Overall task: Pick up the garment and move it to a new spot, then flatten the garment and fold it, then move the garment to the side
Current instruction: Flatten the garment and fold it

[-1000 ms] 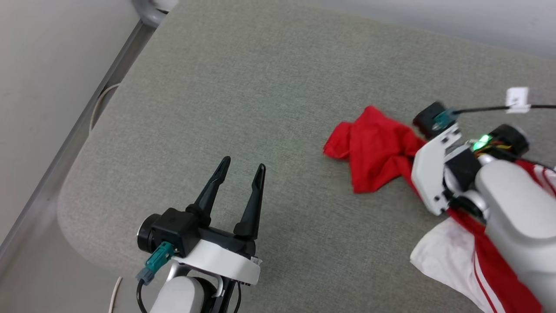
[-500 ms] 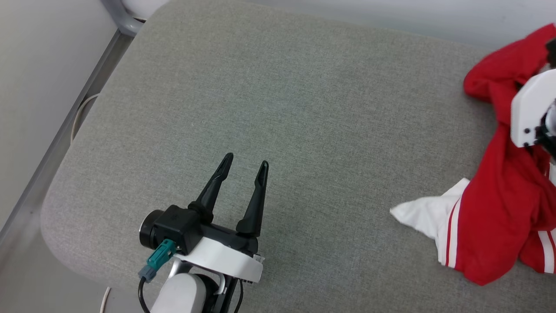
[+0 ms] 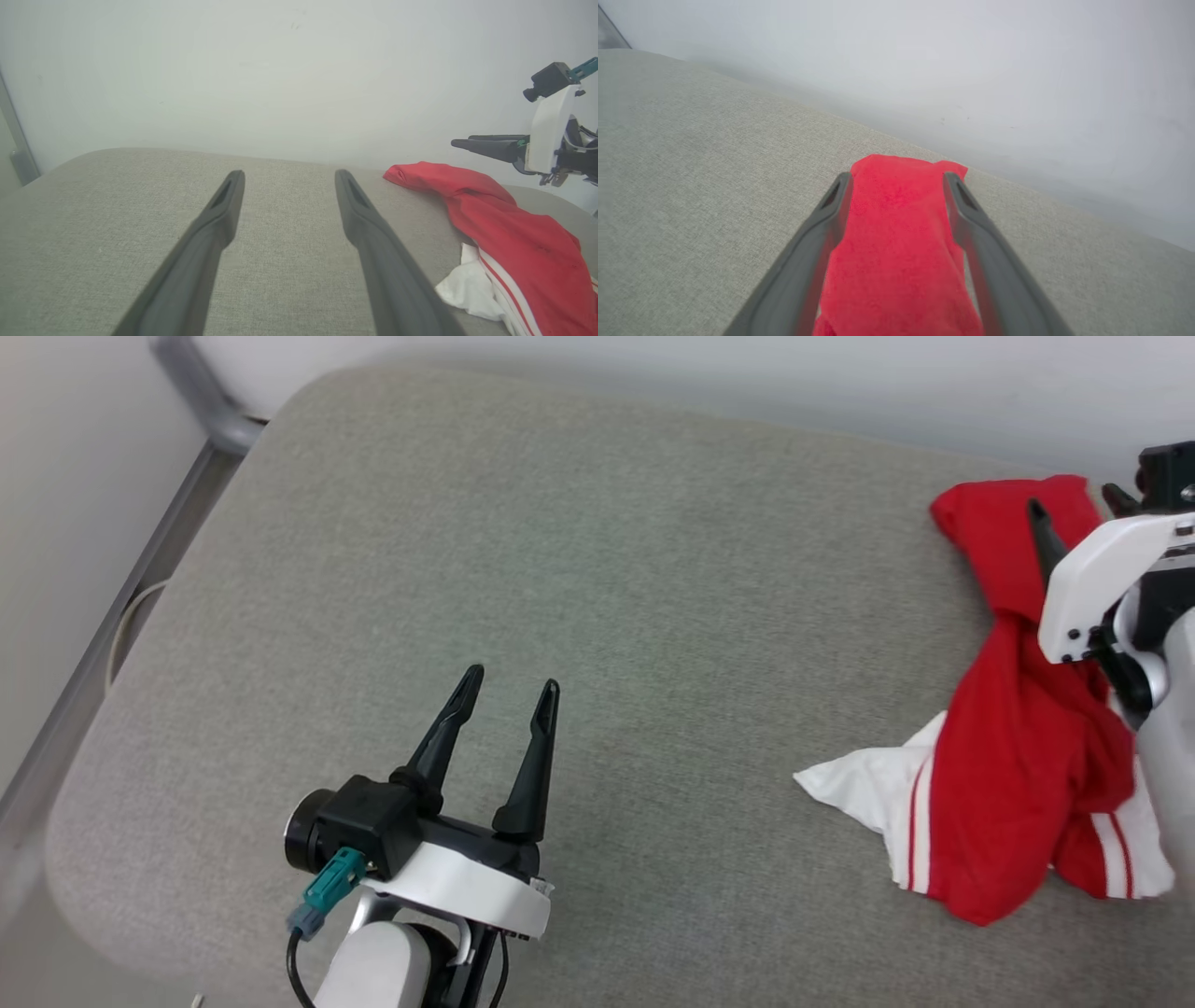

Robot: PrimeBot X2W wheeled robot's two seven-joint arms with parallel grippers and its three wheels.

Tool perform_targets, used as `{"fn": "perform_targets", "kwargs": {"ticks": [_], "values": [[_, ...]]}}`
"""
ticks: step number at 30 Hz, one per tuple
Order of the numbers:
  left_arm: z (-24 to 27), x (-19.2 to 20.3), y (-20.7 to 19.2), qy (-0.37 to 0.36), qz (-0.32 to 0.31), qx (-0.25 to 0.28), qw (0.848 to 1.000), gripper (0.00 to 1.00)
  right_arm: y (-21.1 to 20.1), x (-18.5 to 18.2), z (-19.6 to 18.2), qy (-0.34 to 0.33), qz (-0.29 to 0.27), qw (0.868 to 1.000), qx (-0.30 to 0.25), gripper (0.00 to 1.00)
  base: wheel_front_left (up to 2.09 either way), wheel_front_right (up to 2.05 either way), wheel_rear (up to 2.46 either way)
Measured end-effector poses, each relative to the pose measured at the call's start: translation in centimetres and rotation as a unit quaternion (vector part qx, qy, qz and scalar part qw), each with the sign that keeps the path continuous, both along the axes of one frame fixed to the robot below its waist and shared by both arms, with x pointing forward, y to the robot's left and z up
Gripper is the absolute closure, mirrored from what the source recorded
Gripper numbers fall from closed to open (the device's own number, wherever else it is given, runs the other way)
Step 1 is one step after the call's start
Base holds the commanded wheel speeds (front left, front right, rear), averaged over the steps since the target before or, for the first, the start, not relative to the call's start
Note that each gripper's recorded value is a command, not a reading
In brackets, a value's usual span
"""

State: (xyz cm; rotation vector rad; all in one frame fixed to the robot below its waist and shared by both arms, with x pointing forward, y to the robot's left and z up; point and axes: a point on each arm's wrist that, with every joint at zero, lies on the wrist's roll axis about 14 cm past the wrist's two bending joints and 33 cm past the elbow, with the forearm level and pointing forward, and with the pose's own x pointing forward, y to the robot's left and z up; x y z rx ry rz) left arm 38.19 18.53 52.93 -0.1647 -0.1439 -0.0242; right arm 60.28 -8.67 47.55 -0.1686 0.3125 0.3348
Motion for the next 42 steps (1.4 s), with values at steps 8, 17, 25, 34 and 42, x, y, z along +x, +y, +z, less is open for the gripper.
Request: {"fn": "perform_targets", "kwargs": {"ticks": [8,17,25,34,42], "values": [[1.1,0.7,-2.4,-0.021,-0.04,-0.015,0.999,0.0,-2.3,-3.1,5.0,-0.108,-0.018,0.991,0.08,0.0,0.0,0.0,0.0],[1.3,1.4,-5.6,-0.026,-0.088,-0.048,0.995,0.0,-8.3,-10.0,6.8,-0.194,-0.067,0.971,0.126,0.0,0.0,0.0,0.0],[-1.2,1.0,-7.6,0.013,-0.116,-0.051,0.992,0.0,-11.4,-17.0,6.2,-0.219,-0.131,0.954,0.16,0.0,0.0,0.0,0.0],[-4.7,1.2,-10.8,0.071,-0.165,-0.039,0.983,0.0,-12.6,-19.7,6.1,-0.214,-0.165,0.95,0.154,0.0,0.0,0.0,0.0],[-7.7,3.2,-15.8,0.201,-0.258,0.022,0.945,0.0,-13.9,-20.4,5.6,-0.205,-0.186,0.952,0.135,0.0,0.0,0.0,0.0]]}}
